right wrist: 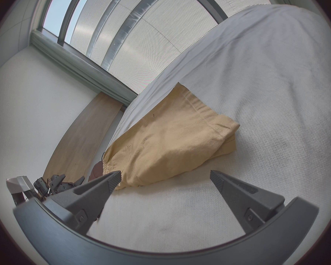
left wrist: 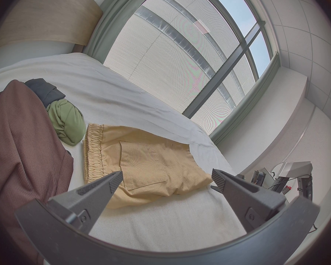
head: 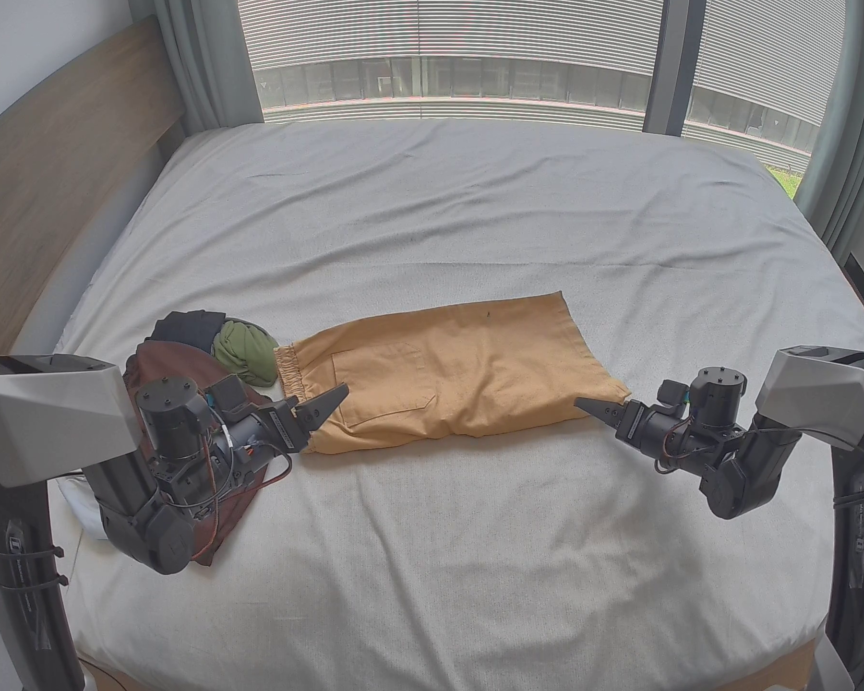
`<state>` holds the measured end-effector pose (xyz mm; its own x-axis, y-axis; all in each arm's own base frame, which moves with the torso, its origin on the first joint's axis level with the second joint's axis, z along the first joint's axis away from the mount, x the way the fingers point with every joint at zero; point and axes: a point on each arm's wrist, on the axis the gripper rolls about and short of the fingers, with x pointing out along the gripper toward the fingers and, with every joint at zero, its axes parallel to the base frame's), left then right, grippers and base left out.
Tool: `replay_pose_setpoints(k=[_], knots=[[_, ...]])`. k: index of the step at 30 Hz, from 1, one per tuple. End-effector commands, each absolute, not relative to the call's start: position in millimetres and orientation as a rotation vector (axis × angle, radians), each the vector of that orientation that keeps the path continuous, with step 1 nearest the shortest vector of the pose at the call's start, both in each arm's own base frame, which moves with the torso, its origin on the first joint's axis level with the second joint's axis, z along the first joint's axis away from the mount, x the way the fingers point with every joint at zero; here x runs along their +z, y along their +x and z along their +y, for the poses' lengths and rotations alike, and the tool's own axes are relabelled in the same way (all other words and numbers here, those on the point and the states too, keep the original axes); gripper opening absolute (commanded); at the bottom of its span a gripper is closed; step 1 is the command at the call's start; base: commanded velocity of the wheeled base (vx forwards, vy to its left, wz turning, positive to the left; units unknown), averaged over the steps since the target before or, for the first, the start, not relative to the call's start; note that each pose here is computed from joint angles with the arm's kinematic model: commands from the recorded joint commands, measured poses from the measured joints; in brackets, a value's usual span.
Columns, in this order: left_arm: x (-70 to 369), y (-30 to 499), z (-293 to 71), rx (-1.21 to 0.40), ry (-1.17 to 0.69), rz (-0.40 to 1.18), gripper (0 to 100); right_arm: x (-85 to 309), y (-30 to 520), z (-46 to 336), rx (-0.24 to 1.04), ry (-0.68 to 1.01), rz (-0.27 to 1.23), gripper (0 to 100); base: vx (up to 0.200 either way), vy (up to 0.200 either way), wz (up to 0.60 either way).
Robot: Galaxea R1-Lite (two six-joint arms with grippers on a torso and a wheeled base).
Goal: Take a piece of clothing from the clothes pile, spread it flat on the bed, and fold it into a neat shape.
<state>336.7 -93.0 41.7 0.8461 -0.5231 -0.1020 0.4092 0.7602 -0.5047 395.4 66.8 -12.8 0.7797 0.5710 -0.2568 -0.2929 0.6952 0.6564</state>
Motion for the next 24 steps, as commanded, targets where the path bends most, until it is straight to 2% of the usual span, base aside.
replay_pose_setpoints(k=[1, 14, 24], knots=[[40.8, 337.2, -93.6, -0.514, -0.491, 0.245, 100, -24.4, 403.6, 68.3, 0.498, 0.656, 0.479, 100, 0.000, 0.000, 0.00], [40.3, 337.4, -93.0, -0.511, -0.491, 0.246, 100, -45.0, 424.2, 81.6, 0.499, 0.682, 0.478, 100, 0.000, 0.000, 0.00], [40.8, 337.5, -92.5, -0.510, -0.490, 0.244, 100, -40.4, 453.0, 92.8, 0.483, 0.674, 0.455, 100, 0.000, 0.000, 0.00]])
